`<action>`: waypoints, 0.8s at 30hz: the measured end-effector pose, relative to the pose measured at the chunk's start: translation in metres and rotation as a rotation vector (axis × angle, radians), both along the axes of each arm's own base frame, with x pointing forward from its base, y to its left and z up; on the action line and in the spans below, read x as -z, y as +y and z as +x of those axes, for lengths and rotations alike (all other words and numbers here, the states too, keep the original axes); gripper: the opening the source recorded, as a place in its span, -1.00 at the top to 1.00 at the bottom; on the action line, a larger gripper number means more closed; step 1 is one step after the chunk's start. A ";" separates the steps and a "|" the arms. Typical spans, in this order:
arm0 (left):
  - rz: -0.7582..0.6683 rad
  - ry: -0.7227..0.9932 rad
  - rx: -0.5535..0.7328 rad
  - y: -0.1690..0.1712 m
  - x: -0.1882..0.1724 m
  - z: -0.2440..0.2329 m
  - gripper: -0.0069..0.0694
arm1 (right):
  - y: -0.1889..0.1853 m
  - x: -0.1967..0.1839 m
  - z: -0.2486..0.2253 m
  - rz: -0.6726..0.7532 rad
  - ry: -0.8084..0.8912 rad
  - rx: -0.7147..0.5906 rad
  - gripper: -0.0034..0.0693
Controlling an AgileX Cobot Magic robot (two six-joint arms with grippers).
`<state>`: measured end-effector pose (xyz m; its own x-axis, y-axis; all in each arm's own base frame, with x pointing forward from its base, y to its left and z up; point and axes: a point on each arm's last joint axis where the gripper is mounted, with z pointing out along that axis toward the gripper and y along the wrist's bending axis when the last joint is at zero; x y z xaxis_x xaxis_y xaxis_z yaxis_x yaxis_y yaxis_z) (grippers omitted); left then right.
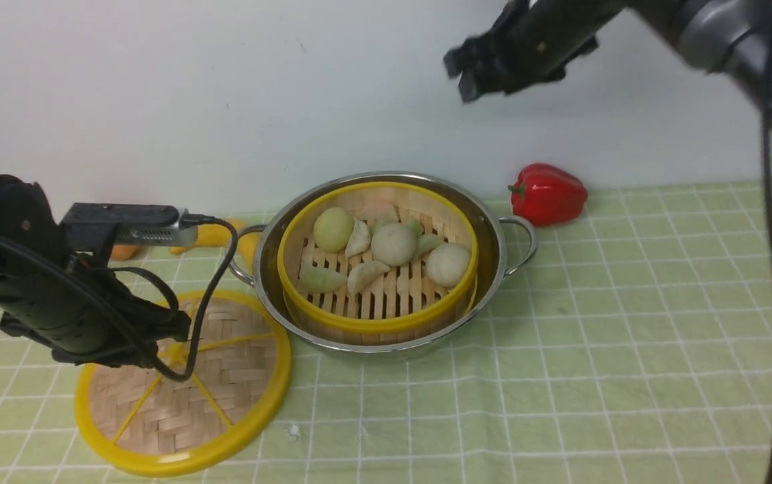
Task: Place the steamer in the pot on the green tablecloth, and put the lid on the steamer.
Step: 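Place the bamboo steamer basket of food into the steel pot with the right gripper, then grasp the bamboo steamer lid lying on the table by its centre knob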
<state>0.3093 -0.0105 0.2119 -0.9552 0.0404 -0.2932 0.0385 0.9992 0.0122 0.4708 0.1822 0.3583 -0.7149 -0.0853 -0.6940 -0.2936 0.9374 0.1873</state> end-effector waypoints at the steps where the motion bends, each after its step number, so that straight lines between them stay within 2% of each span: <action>1: -0.001 0.009 0.005 0.000 0.005 0.005 0.20 | -0.009 -0.018 -0.006 0.015 -0.035 0.013 -0.23; 5: -0.011 0.022 0.014 -0.002 0.013 0.018 0.19 | -0.036 -0.082 -0.037 0.067 -0.161 0.041 -0.24; 9: -0.022 0.016 0.009 -0.003 0.017 0.025 0.18 | -0.048 -0.125 -0.067 0.085 -0.262 0.026 -0.24; 16: -0.024 0.019 0.007 -0.004 0.028 0.031 0.18 | -0.054 -0.155 -0.094 0.116 -0.326 0.005 -0.24; 21: -0.023 0.019 0.010 -0.004 0.039 0.036 0.18 | -0.054 -0.162 -0.102 0.144 -0.337 -0.012 -0.24; 24: -0.026 0.039 0.007 -0.004 0.048 0.038 0.27 | -0.054 -0.172 -0.112 0.180 -0.351 -0.032 -0.24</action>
